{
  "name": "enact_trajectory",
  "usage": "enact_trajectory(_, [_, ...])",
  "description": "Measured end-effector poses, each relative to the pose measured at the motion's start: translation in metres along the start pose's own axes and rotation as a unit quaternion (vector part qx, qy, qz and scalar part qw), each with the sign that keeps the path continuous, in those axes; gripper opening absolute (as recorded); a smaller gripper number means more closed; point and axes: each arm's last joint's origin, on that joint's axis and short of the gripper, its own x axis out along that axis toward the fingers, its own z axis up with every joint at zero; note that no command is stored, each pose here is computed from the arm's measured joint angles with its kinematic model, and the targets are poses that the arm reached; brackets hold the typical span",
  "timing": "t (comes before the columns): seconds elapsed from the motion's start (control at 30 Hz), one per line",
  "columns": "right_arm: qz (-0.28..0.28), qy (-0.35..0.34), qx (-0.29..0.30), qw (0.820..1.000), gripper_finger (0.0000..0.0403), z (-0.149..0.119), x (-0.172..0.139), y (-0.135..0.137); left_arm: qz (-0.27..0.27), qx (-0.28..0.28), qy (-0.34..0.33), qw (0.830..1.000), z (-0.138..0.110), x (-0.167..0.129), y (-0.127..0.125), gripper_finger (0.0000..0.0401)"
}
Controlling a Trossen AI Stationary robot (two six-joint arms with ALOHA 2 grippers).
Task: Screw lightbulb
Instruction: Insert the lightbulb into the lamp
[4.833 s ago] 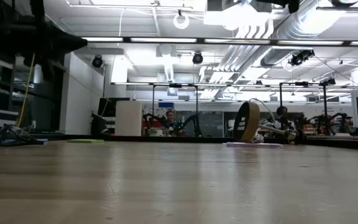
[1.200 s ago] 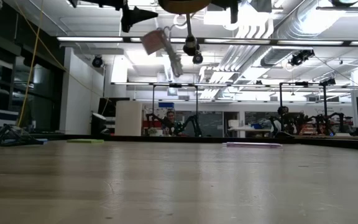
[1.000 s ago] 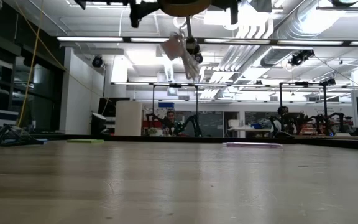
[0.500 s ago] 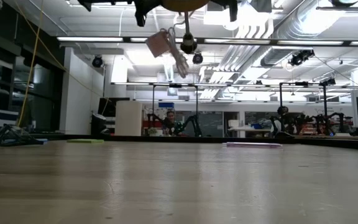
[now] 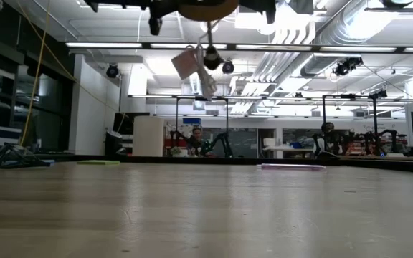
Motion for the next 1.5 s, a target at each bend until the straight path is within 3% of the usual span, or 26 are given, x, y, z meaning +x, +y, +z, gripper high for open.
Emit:
enact_trajectory(0.2, [-0.011,0.054,-0.011,0.998,0.0294,-0.002,-0.016,-0.001,0.043,0.063,0.033,0.997,0.002,-0.028,-0.001,0.0118])
enact_trajectory(0.33, [-0.019,0.077,-0.035,0.996,0.0296,-0.005,-0.02,-0.002,0.07,0.128,0.106,0.984,-0.01,-0.04,-0.002,0.0118])
enact_trajectory(0.53, [-0.022,0.092,-0.064,0.994,0.0297,-0.011,-0.014,-0.004,0.118,0.23,0.231,0.938,-0.037,-0.038,-0.005,0.0118])
enact_trajectory(0.83, [-0.018,0.114,-0.114,0.987,0.0297,-0.031,0.012,-0.008,0.14,0.367,0.251,0.885,-0.05,-0.013,-0.021,0.0118])
enact_trajectory(1.07, [-0.003,0.129,-0.201,0.971,0.0298,-0.035,0.045,0.001,0.116,0.378,0.239,0.887,-0.056,0.005,-0.026,0.0118])
enact_trajectory(1.3, [0.012,0.207,-0.266,0.941,0.0298,-0.029,0.067,0.011,0.132,0.367,0.234,0.891,-0.057,0.01,-0.023,0.0118])
enact_trajectory(1.5, [-0.038,0.265,-0.29,0.919,0.0298,-0.032,0.084,0.006,0.131,0.366,0.224,0.894,-0.056,0.01,-0.024,0.0118])
